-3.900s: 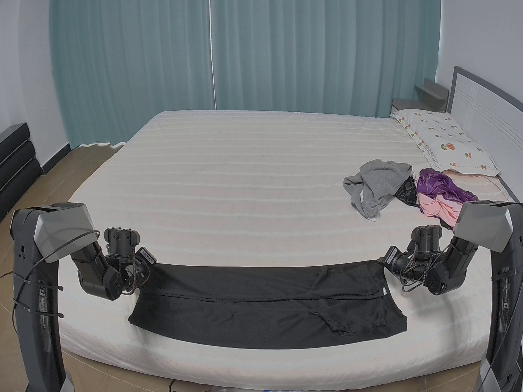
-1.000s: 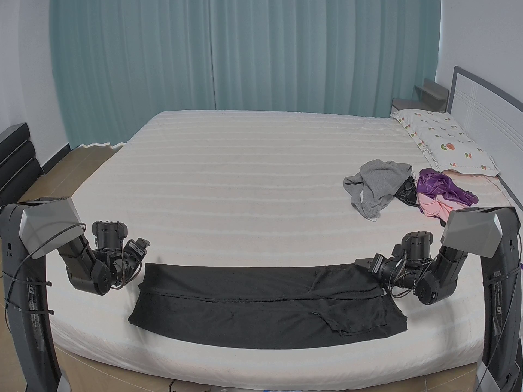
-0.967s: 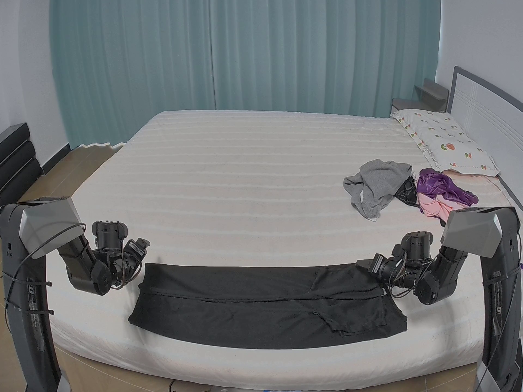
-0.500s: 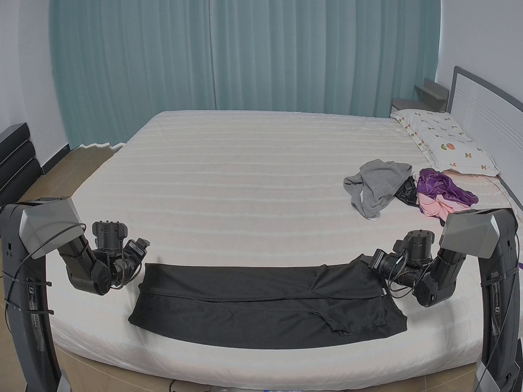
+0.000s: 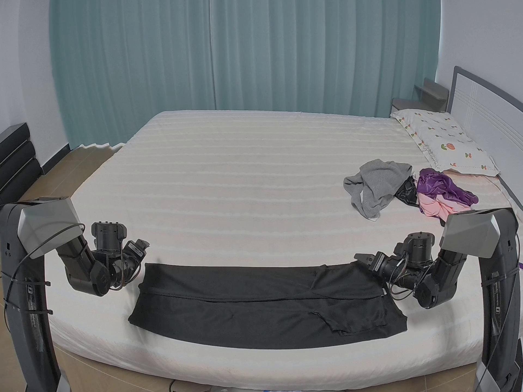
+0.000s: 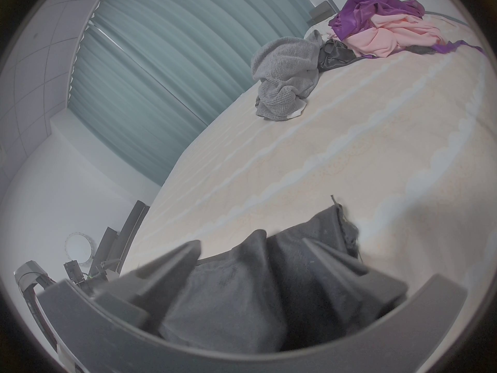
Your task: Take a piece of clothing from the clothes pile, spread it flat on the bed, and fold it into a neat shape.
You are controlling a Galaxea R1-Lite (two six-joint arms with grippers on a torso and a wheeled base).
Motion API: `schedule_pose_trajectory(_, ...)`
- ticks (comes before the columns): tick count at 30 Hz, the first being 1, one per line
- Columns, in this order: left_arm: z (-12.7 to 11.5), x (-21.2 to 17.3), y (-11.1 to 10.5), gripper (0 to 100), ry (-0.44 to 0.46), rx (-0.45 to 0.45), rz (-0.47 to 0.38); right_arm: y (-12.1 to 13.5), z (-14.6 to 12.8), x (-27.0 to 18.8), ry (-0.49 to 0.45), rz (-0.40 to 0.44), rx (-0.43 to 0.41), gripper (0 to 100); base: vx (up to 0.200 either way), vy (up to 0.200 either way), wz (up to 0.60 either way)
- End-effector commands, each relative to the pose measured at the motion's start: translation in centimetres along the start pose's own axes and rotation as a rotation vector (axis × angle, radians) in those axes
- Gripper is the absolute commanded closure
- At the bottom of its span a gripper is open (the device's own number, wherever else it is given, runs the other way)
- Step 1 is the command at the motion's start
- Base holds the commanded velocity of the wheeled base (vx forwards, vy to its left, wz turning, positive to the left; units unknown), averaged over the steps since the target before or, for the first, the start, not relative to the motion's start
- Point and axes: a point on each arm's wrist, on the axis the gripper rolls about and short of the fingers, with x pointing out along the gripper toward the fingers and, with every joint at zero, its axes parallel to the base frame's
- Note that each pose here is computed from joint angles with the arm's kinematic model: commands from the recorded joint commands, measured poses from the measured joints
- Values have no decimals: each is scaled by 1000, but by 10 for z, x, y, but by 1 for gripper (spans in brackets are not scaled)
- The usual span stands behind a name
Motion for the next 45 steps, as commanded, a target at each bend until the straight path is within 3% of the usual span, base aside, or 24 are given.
schedule_pose_trajectory(1, 3, -21, -6, 0, -7, 5, -22, 12, 10, -23, -21, 12, 22, 0, 0, 0, 0)
schedule_pose_trajectory(6, 3, -39, -4, 0, 61, 1, -57, 26, 17, -54, -40, 7, 127, 0, 0, 0, 0)
schedule_pose_trajectory(11, 2, -42, -3, 0, 100, -5, -72, 30, -7, -81, 33, -53, 185, 0, 0, 0, 0)
schedule_pose_trajectory(14, 1, -42, -2, 0, 108, -4, -68, 27, -13, -86, 25, -90, 233, 0, -67, 0, 0)
schedule_pose_trajectory(16, -1, -44, 0, 0, 116, -1, -64, 22, -16, -91, -6, -106, 325, 0, -200, 0, 0)
schedule_pose_trajectory(19, -3, -43, 1, 0, 126, 1, -51, 17, -18, -92, -14, -96, 391, 0, -200, 0, 0)
schedule_pose_trajectory(24, -6, -46, 4, 0, 162, 11, -6, 15, -22, -89, -10, -93, 390, 0, 0, 0, 0)
schedule_pose_trajectory(37, -7, -55, 7, 0, 169, 15, 12, 15, -26, -90, -14, -85, 390, 0, 0, 0, 0)
schedule_pose_trajectory(45, -11, -76, 12, 0, 194, -1, 35, 7, -23, -96, -60, -69, 396, 0, -150, 0, 0)
